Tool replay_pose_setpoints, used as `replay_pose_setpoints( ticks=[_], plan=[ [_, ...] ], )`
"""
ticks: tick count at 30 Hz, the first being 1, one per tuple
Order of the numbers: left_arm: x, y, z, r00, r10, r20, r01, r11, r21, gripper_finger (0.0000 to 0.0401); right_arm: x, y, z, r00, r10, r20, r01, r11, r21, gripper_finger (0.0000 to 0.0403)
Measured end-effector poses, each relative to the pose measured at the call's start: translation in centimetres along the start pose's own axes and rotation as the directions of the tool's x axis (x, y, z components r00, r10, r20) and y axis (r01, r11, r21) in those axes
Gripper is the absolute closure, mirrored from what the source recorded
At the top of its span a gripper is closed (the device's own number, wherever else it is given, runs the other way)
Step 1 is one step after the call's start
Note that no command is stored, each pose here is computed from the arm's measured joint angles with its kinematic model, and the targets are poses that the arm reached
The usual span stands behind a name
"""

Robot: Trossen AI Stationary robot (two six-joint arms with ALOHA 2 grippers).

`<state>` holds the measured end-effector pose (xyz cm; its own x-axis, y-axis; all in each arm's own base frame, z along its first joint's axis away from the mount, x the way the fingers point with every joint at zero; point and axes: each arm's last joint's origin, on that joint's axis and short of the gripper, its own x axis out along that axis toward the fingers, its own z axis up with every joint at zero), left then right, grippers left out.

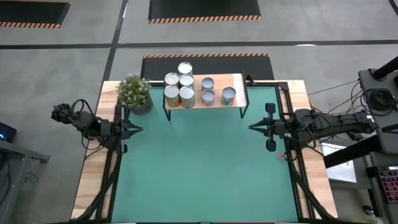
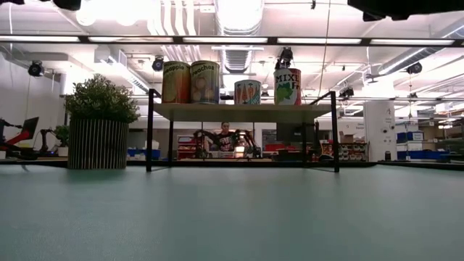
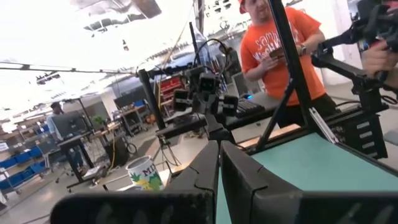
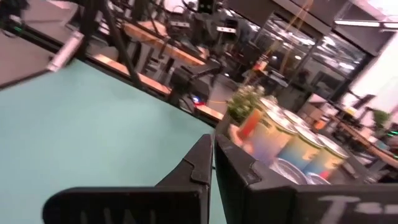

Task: Pick and place cans onto a shelf
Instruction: Return to Home Position

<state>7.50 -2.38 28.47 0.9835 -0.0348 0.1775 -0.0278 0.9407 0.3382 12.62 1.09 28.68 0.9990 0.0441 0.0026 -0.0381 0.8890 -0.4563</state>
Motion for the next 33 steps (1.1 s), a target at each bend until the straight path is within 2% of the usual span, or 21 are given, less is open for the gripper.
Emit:
replay_pose_setpoints(
  ticks=[6,11,17,22,29,33],
  plan=[
    [-0.8,0.2,-0.5,0.999,0.025,0.024,-0.025,1.0,-0.007,0.0401,-1.7,-0.5,-0.2,0.994,-0.101,-0.034,0.101,0.995,-0.003,0.0394],
    [-1.2,0.4,-0.8,0.996,0.086,0.016,-0.086,0.996,-0.017,0.0401,-2.8,-0.5,-0.3,0.994,-0.107,-0.032,0.107,0.994,0.008,0.0394],
    [-1.6,0.4,-1.3,0.995,0.097,0.021,-0.096,0.995,-0.008,0.0401,-4.3,-0.4,-0.7,0.994,-0.104,-0.039,0.104,0.994,0.013,0.0394],
    [-1.9,0.4,-1.6,0.994,0.101,0.03,-0.101,0.995,-0.006,0.0401,-5.6,-0.5,-0.6,0.99,-0.137,0.035,0.136,0.99,0.029,0.0394],
    [-2.1,0.4,-1.8,0.994,0.104,0.035,-0.104,0.995,-0.013,0.0401,-6.4,0.1,-1.8,0.98,-0.168,0.107,0.166,0.986,0.025,0.0394],
    [-2.1,0.4,-1.9,0.994,0.102,0.03,-0.101,0.995,-0.01,0.0401,-6.2,0.7,-3.2,0.974,-0.203,0.1,0.204,0.979,0.006,0.0394]
  ],
)
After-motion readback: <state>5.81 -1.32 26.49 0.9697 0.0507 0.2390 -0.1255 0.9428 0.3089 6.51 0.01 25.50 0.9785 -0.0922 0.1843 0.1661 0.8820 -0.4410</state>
